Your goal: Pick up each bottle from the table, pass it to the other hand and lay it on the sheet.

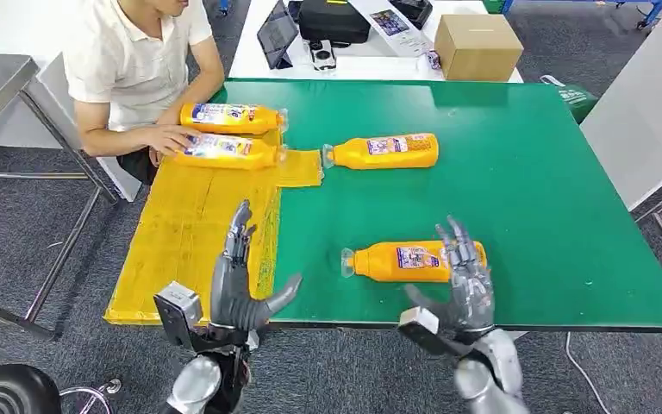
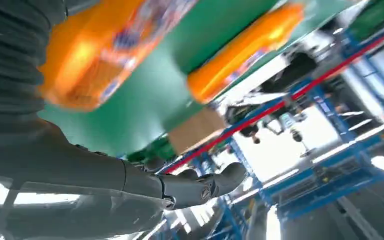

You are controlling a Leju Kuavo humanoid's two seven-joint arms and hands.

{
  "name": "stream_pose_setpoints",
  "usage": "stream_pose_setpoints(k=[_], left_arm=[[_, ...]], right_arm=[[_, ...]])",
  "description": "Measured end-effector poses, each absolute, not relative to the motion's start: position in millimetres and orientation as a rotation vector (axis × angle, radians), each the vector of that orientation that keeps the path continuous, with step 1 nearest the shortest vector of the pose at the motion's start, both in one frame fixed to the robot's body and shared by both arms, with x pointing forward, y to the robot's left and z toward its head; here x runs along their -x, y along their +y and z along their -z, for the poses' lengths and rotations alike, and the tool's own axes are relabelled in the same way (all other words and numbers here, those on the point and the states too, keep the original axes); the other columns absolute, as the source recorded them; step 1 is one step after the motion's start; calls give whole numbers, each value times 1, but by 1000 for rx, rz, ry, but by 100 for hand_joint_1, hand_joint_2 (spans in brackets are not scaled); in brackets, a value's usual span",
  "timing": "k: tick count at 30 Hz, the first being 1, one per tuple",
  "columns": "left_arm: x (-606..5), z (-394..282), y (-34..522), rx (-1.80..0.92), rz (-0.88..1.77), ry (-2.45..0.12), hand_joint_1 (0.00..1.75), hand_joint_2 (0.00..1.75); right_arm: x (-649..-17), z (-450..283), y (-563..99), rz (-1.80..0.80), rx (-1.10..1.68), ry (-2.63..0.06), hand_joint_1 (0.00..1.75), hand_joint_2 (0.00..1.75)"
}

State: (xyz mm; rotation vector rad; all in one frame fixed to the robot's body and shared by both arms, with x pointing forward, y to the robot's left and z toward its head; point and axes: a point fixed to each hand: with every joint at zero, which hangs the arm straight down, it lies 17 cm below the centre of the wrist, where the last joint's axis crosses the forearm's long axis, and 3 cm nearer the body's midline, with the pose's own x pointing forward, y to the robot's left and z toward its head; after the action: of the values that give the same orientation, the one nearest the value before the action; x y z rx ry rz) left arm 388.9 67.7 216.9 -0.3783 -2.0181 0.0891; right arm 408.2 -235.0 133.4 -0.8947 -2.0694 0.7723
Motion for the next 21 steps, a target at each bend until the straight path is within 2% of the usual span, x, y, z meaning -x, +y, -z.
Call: stream_pose_setpoints(k=[5, 13, 21], left_arm=[[-385, -218, 63, 392, -86, -2018, 0, 175], [-385, -227, 62, 422, -110, -2023, 0, 175], [-385, -237, 47, 482, -99, -2027, 0, 175]], right_arm=[[-420, -132, -255, -810, 951, -2034, 0, 175], [-454, -101, -272, -1031, 1057, -1875, 0, 175], [-489, -73, -273, -1136, 976, -1754, 0, 175]])
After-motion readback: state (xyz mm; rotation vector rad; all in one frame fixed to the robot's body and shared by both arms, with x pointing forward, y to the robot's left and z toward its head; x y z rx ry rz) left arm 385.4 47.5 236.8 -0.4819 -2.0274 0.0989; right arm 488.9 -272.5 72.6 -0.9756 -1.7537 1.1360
